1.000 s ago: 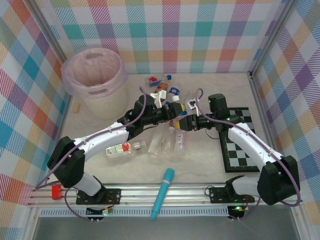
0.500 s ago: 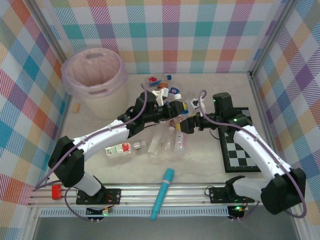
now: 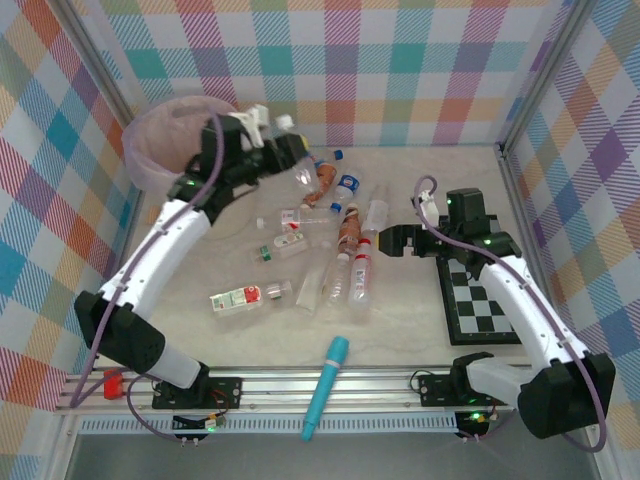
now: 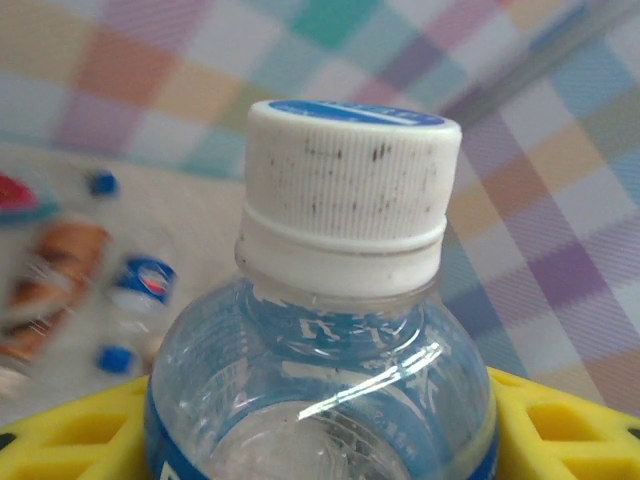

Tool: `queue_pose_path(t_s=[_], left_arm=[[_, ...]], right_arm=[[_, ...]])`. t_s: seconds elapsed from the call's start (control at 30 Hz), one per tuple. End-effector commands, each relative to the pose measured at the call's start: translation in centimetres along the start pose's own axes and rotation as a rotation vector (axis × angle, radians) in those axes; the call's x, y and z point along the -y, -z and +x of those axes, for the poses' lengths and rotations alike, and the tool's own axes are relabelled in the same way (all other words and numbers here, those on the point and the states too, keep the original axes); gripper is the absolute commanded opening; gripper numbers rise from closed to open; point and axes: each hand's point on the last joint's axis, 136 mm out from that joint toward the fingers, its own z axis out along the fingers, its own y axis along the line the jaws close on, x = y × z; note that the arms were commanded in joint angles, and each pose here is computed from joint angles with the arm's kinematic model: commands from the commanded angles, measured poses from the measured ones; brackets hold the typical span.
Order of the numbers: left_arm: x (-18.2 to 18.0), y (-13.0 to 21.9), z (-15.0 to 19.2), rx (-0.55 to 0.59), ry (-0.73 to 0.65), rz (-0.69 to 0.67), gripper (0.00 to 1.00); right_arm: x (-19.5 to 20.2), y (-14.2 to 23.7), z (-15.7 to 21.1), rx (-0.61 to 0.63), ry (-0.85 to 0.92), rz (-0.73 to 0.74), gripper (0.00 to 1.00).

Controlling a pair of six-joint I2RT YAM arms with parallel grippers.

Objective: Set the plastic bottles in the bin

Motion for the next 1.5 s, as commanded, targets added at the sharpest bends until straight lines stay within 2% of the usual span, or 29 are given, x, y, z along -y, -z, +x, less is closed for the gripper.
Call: queue_pose_path(t_s=[0.0,0.1,0.2,0.4,0.63,0.73,1.1,1.3,1.47], left_arm=[[-1.3,4.4,-4.6,0.093,-0.082,-0.074,0.19],[-4.1,7.7,-9.3,0.233,-0.082,-0.175,0.13],[-7.2,9.5,-11.9,0.320,-0.070,-0.275,0.01],[-14.3,9.2,-13.7,0.318,-0.059,-0.489,0.00],[-21.2,6.3,-12.7,0.170,-0.086,-0.671,0.00],[-23.5,4.7,-11.4,0.079,-0.091,-0.705,0.00],[-29.2,0.5,-3.6,-0.282,-0.093,-0.699,0.00],[-31.4,-0.9,-0.5,-0.395,-0.074,-0.689,0.00],[-33.1,-1.6,1.6,-0.443,-0.052,-0.698,0.00]], right_arm=[[2.0,-0.5,1.0,-0.027,-0.077,0.074,0.99],[2.3,-0.3,1.2,-0.027,-0.072,0.102,1.00],[2.5,-0.1,1.4,-0.029,-0.063,0.114,1.00],[2.5,0.0,2.3,-0.035,-0.072,0.114,0.99],[3.0,0.4,3.4,-0.044,-0.077,0.142,0.99],[3.2,0.4,3.7,-0.049,-0.079,0.153,0.99],[3.7,0.3,3.8,-0.056,-0.096,0.174,0.99],[3.9,0.3,3.7,-0.052,-0.111,0.180,1.00],[4.2,0.4,3.7,-0.046,-0.132,0.201,0.99]])
